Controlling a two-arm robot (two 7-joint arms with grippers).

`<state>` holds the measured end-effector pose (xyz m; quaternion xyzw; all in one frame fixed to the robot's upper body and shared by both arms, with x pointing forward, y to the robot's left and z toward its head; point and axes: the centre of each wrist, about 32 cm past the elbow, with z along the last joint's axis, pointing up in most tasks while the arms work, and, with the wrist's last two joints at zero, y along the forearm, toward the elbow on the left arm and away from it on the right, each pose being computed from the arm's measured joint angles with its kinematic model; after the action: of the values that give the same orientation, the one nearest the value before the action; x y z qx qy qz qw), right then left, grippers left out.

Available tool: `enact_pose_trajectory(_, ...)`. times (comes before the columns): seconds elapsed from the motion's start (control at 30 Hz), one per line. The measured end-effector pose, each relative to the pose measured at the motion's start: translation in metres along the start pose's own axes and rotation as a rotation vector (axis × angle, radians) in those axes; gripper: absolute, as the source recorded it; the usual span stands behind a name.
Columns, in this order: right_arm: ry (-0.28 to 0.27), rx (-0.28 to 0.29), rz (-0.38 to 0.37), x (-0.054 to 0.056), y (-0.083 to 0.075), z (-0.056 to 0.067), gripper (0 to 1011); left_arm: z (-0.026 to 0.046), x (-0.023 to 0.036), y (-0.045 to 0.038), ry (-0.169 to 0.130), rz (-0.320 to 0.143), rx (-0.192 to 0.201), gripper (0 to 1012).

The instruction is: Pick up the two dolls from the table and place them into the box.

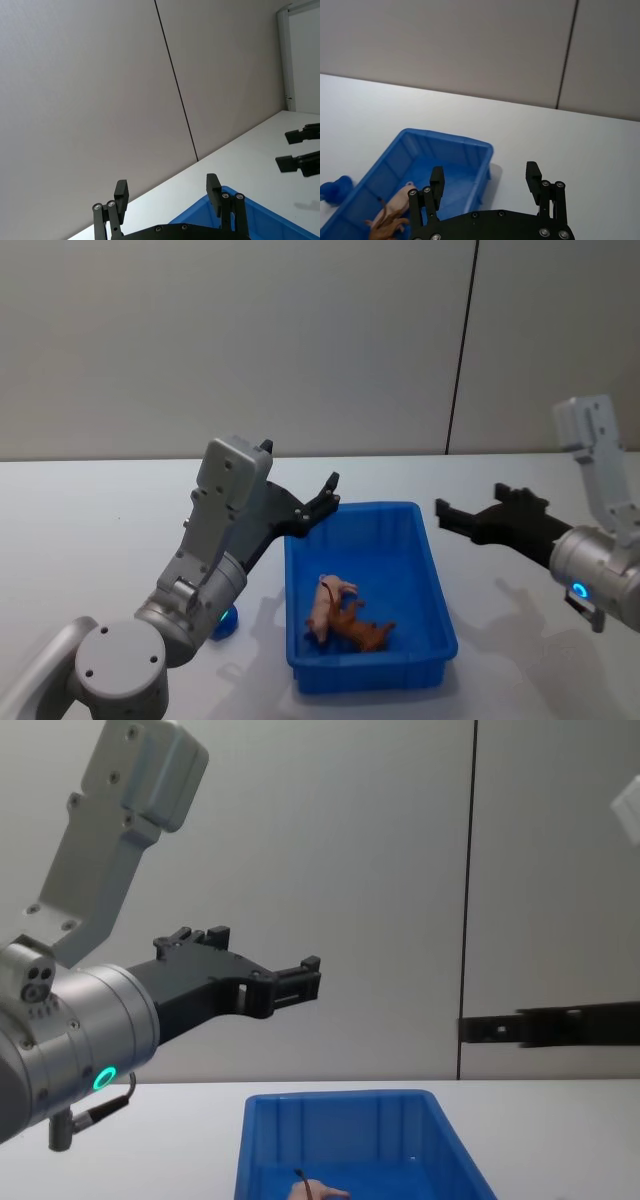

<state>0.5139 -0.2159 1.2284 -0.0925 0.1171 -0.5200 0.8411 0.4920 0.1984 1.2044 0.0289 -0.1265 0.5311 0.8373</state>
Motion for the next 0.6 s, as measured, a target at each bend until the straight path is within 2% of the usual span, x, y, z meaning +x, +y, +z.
enact_pose_trajectory(0.33, -0.009, 0.028, -0.139, 0.006, -0.006, -0.011, 1001, 0.0003, 0.0007, 0.0001, 0.000, 0.002, 0.000, 1000)
enact_pose_trajectory(0.6, -0.015, 0.035, -0.199, 0.009, -0.008, -0.016, 1001, 0.0042, 0.0100, 0.0055, 0.009, 0.016, 0.013, 1000)
